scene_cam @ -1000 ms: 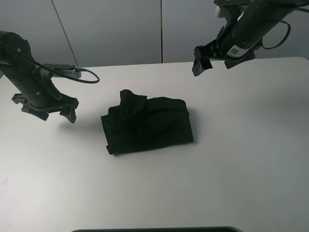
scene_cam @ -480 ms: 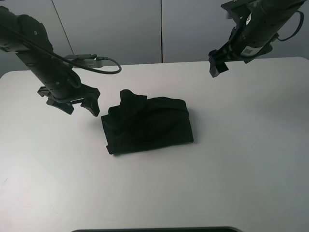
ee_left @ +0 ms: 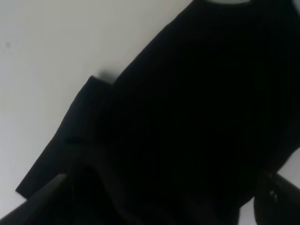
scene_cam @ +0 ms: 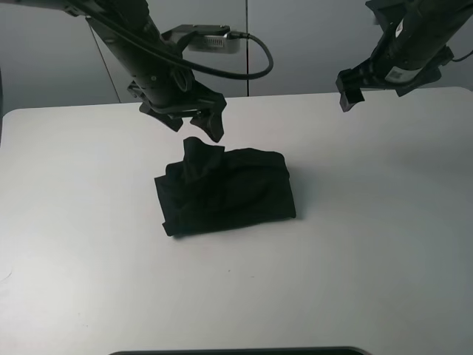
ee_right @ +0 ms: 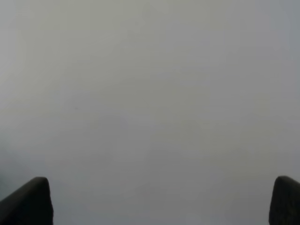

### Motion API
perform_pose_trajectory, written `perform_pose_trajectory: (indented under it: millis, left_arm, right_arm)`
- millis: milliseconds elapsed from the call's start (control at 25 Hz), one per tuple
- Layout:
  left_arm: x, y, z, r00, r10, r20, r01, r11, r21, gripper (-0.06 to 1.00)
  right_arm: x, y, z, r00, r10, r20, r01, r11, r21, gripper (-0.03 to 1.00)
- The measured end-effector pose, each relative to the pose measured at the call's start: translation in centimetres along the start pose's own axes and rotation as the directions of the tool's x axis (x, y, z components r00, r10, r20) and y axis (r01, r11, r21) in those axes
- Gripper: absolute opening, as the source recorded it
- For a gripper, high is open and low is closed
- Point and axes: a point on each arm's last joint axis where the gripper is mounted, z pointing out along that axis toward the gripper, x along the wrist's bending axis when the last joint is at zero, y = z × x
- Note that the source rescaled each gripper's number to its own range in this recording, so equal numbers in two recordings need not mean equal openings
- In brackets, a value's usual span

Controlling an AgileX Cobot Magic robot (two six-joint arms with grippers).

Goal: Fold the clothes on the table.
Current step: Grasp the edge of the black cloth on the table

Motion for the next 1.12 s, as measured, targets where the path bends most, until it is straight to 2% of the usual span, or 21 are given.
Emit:
perform_pose_trajectory:
  millis: [160,240,440,720,960,1120]
  left_arm:
    - [-1.6,0.6,-0.5,0.999,0.039,0.016,-0.039,0.999,-0.013,0.99]
    - [-1.9,0.5,0.1,0.999,0.044,0.020,-0.045,0.999,0.029,0.99]
    - [-1.6,0.3,3.3,0.999,0.042,0.017,-0.044,0.991,0.127,0.99]
    - [-0.9,-0.5,7.6,0.999,0.043,-0.001,-0.041,0.975,0.219,0.99]
    - [0.2,-0.8,8.0,0.991,0.075,-0.112,-0.042,0.962,0.268,0.99]
    - [0.8,-1.5,7.7,0.979,0.115,-0.166,-0.050,0.933,0.356,0.99]
  right_arm:
    - [0.4,-0.5,1.6,0.997,0.057,-0.045,-0.054,0.996,0.065,1.00]
    - [0.8,-0.7,2.2,0.993,0.087,-0.079,-0.080,0.993,0.088,1.00]
    - [1.3,-0.8,2.5,0.985,0.108,-0.133,-0.094,0.990,0.108,1.00]
    - [1.4,-0.8,2.4,0.985,0.105,-0.136,-0.091,0.990,0.106,1.00]
    - [1.4,-0.7,2.5,0.985,0.105,-0.137,-0.092,0.991,0.098,1.00]
    - [1.4,-0.6,2.5,0.985,0.105,-0.137,-0.093,0.992,0.090,1.00]
